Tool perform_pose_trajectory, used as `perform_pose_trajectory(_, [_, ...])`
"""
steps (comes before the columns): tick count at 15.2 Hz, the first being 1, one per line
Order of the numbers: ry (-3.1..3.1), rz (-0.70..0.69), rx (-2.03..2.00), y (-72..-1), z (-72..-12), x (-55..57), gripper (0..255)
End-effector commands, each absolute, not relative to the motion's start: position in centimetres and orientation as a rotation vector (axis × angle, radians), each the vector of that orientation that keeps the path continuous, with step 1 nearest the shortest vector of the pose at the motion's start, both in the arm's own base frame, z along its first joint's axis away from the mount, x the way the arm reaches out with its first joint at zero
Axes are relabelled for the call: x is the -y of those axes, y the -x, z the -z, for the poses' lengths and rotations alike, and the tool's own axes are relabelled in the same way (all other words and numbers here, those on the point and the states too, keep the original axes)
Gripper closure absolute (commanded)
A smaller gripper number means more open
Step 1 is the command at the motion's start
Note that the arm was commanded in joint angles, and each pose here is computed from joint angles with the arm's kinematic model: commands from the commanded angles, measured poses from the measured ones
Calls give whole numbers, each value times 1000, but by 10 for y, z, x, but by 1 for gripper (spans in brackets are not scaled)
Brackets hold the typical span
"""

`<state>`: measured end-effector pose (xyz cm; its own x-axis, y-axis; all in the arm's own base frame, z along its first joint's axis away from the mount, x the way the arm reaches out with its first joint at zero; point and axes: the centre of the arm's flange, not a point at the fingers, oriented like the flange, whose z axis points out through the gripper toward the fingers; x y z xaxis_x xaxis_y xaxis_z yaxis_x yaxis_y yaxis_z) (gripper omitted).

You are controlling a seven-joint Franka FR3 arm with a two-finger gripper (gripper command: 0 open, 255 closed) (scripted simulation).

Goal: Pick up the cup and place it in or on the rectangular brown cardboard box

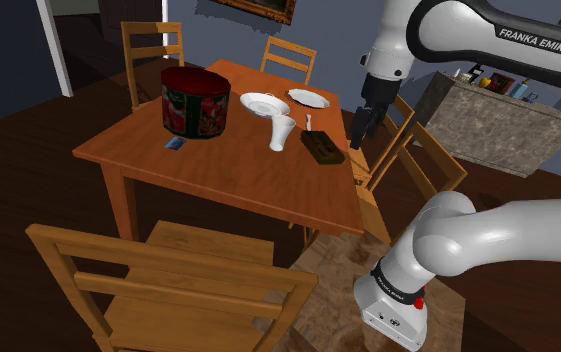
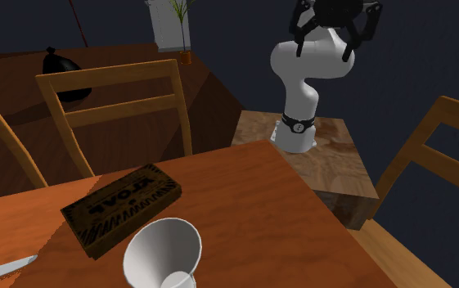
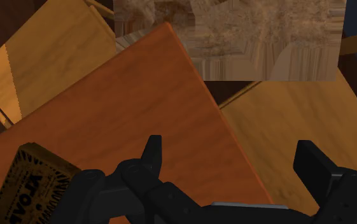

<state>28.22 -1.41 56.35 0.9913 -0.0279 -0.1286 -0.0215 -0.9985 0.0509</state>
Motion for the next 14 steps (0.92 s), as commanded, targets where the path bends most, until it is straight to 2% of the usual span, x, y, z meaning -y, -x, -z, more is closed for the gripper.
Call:
perform_pose_trajectory(1, [-3085,200,38,-282,-564,14,0])
perform_pose_trajectory(14, [-3197,148,-11,-404,-513,133,0])
